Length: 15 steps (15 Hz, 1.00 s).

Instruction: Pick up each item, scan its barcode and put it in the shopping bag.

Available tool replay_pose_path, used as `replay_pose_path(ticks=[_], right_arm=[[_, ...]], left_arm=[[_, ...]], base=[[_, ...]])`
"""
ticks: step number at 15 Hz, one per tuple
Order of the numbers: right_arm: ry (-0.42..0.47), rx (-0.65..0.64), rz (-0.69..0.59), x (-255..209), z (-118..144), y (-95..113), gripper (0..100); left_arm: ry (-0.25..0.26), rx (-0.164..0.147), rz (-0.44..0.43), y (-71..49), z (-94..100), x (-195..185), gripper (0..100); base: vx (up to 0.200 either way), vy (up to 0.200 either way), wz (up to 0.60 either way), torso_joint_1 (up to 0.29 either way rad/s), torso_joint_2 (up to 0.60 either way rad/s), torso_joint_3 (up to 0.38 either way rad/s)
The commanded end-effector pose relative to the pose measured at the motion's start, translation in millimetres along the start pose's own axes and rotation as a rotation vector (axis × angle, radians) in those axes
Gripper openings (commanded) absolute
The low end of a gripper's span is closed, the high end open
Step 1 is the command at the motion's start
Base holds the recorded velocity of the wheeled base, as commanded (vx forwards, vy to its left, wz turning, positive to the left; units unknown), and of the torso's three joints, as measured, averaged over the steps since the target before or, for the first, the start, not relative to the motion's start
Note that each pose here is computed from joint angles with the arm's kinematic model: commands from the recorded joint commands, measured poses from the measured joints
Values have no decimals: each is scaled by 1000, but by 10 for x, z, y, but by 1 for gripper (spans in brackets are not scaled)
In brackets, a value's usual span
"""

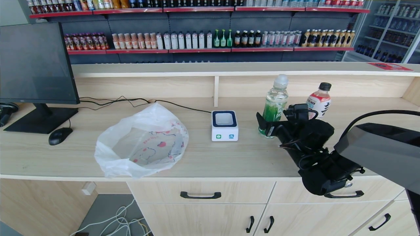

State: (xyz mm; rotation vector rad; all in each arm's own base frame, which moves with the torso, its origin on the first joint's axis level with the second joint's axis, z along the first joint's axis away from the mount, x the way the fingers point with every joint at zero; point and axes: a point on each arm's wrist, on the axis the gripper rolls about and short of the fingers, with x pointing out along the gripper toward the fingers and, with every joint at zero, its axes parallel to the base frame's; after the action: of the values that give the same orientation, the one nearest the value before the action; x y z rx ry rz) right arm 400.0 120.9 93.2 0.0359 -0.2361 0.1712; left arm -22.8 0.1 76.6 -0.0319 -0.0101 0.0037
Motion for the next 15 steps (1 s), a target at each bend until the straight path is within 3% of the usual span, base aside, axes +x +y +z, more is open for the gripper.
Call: replay_pose_path(ticks=[1, 7, 13, 15], right_arm=[[-10, 0, 1, 52, -42, 9, 100], [-44, 2, -6, 181, -95, -7, 100], [-53, -3, -22, 234, -122, -101, 100], [-56, -4, -23, 242, -120, -114, 100]], left_arm=[[-1, 0, 1, 0, 0, 0, 100], [-1, 7, 1, 0, 2, 1, 100], [-1, 46, -1, 0, 2, 1, 100], [-1, 46, 1, 0, 2, 1, 100]], base=[[0, 0, 0, 0, 0, 0], [0, 0, 0, 0, 0, 0], [0, 0, 0, 0, 0, 0], [0, 0, 0, 0, 0, 0]])
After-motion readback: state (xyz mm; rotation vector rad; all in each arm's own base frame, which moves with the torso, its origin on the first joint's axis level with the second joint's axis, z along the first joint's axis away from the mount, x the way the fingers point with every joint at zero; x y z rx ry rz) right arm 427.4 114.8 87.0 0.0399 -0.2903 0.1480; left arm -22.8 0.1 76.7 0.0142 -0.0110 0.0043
